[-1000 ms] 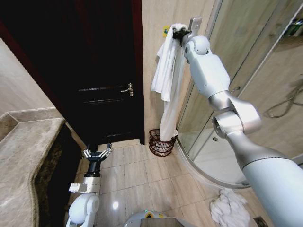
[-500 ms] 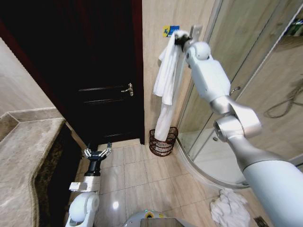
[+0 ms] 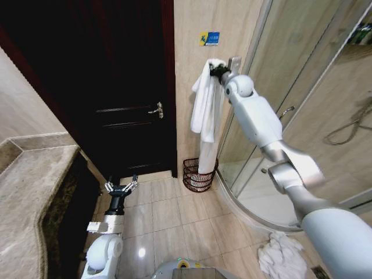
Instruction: Discard the used towel into the hamper.
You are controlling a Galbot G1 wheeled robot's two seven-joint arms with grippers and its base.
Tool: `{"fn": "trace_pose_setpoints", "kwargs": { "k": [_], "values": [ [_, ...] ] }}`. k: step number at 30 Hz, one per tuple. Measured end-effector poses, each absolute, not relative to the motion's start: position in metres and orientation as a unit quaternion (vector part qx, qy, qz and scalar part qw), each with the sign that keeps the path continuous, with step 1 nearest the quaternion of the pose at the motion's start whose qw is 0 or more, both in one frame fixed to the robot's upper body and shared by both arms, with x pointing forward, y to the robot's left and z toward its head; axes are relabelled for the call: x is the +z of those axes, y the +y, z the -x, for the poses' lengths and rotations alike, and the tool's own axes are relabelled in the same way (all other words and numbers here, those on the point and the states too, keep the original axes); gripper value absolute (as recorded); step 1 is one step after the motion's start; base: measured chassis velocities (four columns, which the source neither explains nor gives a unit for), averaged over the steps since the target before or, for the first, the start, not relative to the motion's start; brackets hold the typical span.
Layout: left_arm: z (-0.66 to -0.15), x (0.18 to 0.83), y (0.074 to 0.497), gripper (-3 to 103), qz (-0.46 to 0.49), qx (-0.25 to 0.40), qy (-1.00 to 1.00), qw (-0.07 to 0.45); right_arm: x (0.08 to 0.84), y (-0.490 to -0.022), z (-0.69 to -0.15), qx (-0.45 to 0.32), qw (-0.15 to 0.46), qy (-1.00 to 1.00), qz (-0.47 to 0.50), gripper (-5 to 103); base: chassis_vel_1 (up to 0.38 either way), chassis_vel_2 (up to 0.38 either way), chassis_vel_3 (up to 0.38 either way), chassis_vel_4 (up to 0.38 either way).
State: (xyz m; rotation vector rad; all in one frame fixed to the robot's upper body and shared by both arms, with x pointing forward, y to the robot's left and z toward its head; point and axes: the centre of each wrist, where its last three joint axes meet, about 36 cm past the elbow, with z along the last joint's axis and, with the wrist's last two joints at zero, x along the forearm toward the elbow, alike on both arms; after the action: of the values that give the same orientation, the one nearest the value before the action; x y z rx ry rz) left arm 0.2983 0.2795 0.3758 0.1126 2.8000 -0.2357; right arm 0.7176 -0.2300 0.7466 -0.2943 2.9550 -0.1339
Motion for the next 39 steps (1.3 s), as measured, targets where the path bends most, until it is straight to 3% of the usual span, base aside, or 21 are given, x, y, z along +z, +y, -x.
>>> {"fn": "trace_pose_setpoints", "kwargs": {
  "k": [16,39],
  "values": [
    [-0.299,0.375,0.277,100,-0.041,-0.085,0.982,0.163,0.655,-0.251,-0.682,-0.024,0.023,0.995,0.091,7,0.0,0.0,0.0,0.0],
    [-0.298,0.379,0.271,100,-0.052,-0.084,0.982,0.162,0.593,-0.276,-0.641,-0.018,-0.027,0.997,0.067,7,0.0,0.0,0.0,0.0]
  ]
}}
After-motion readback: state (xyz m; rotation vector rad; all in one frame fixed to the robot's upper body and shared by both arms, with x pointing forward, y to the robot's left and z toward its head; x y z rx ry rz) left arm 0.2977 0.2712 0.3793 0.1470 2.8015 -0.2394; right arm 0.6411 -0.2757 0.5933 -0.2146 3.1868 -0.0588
